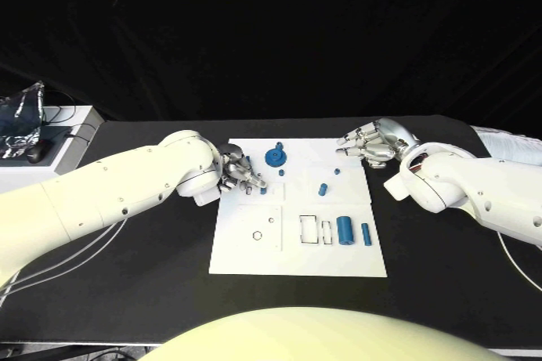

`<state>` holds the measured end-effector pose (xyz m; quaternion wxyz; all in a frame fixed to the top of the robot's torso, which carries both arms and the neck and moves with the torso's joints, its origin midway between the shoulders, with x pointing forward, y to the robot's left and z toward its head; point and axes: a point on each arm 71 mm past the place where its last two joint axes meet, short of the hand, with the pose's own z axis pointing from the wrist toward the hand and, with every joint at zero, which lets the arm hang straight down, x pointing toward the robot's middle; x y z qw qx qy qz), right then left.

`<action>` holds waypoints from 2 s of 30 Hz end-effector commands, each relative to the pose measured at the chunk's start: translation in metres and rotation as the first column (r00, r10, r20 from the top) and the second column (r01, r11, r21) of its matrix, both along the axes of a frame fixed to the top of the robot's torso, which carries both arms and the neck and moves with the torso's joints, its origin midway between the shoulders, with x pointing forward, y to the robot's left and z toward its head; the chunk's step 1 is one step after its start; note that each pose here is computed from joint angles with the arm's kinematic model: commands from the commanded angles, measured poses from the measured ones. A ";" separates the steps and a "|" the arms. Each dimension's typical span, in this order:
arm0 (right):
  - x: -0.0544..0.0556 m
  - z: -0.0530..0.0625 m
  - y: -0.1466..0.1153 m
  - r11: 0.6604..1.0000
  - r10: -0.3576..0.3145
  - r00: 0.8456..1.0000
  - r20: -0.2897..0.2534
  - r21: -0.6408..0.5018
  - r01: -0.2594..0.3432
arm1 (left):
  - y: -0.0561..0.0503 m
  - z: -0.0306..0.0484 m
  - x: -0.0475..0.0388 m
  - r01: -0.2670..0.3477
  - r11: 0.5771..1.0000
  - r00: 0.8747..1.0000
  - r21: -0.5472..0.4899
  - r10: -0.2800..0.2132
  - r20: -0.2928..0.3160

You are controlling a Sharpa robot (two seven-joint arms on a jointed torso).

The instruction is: Assemble the parts on the task board

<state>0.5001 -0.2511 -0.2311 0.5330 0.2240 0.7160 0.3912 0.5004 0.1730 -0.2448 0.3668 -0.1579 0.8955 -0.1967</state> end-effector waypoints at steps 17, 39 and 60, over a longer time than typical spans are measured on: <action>0.000 0.000 0.002 1.000 0.016 1.000 0.006 0.001 -0.016 | 0.000 -0.0035 -0.0023 0.048 0.998 0.999 0.046 -0.046 -0.029; -0.001 0.000 0.002 1.000 0.016 1.000 0.006 0.001 -0.016 | 0.002 -0.0040 -0.0019 0.036 0.999 0.999 0.019 -0.036 -0.035; -0.001 0.000 0.003 1.000 0.017 1.000 0.006 0.002 -0.017 | 0.009 -0.0048 -0.0049 -0.001 0.997 0.995 -0.073 -0.006 -0.096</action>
